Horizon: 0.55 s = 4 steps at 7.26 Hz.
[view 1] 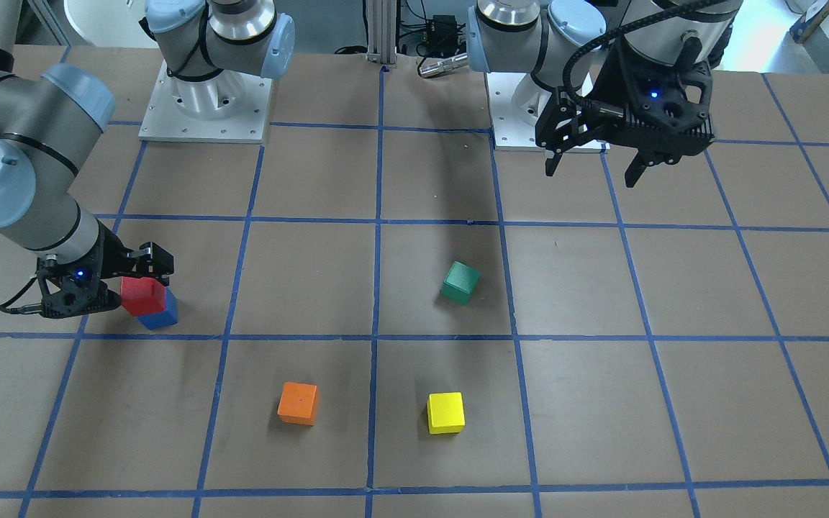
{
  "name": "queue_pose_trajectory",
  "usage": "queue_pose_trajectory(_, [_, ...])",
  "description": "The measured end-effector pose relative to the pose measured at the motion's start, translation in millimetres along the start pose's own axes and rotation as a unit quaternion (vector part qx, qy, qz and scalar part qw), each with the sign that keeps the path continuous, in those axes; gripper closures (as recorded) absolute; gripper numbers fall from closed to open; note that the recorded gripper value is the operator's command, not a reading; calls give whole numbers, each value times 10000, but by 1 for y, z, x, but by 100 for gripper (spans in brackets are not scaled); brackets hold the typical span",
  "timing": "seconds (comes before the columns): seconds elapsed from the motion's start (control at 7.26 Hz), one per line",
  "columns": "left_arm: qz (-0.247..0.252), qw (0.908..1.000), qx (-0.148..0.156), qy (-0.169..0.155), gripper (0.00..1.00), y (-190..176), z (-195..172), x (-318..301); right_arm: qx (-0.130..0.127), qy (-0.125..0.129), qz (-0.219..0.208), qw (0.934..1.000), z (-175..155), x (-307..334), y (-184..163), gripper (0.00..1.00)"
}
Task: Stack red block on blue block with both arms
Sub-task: 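Open the right gripper and raise it away from the stack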
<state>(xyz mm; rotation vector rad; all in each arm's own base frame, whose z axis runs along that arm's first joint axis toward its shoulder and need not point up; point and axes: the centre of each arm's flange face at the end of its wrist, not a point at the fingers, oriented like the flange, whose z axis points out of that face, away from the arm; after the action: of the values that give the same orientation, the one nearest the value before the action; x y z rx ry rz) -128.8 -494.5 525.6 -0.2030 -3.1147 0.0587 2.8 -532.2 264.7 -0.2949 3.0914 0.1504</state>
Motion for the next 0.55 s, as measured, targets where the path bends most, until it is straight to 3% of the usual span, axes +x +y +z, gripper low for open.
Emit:
queue_pose_trajectory(0.28, [0, 10000, 1, 0, 0, 0, 0, 0, 37, 22, 76, 10000, -34, 3, -8, 0])
queue_pose_trajectory(0.55, [0, 10000, 2, 0, 0, 0, 0, 0, -98, -31, 666, 9977, -106, -3, -15, 0])
